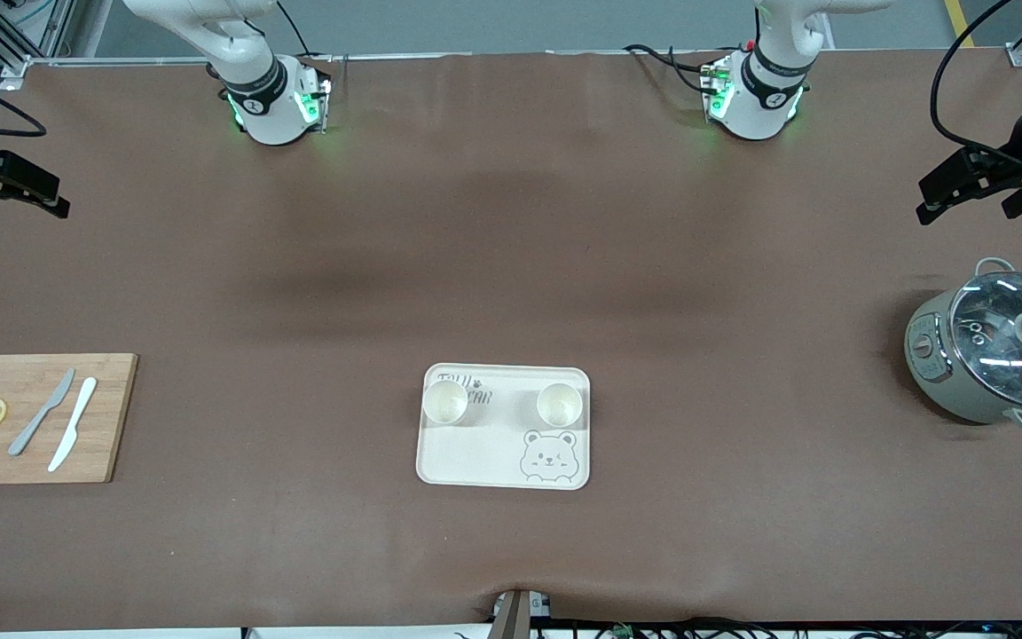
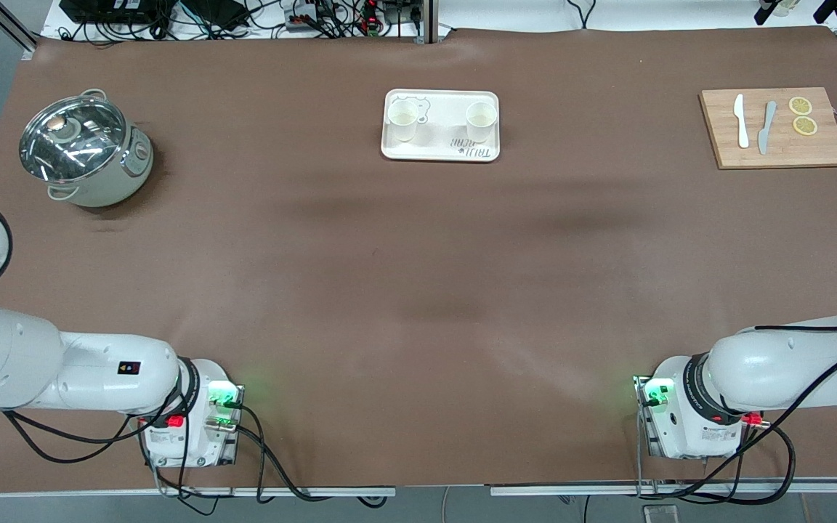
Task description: Place white IKEA cup upright on tray with both arms
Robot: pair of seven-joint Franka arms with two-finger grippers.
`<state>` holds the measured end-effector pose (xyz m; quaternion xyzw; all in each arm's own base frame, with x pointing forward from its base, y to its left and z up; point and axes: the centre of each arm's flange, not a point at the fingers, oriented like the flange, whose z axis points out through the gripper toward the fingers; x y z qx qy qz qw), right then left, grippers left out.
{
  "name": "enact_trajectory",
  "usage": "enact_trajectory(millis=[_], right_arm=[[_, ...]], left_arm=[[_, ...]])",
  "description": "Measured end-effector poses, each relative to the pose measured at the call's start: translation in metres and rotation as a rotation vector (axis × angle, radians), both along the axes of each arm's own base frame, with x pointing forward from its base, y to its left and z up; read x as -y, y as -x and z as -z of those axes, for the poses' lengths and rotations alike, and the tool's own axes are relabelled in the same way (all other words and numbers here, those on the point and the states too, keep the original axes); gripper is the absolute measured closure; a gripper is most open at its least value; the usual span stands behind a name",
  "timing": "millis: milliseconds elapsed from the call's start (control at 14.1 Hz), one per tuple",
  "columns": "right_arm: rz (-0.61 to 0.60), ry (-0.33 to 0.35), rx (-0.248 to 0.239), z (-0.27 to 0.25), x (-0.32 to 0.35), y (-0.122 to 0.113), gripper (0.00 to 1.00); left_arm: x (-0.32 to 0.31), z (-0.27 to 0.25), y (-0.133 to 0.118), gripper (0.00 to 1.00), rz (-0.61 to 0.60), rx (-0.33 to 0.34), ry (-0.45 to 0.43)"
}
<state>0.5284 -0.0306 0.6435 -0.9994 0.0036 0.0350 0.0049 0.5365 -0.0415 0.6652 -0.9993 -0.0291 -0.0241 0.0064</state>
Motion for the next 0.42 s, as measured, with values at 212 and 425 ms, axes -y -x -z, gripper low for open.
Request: enact_trajectory(millis=[212,425], right_arm=[[-0.001,0.0,0.0,0.0,-0.0004,0.0,0.0],[-0.001,0.0,-0.002,0.0002,-0.0005,0.0002,0.0]], left_arm=[[0.0,-0.0003,0.0,0.0,0.0,0.0,0.0],[0.0007,0.0,0.0006,0.0,0.001,-0.004,0.0]])
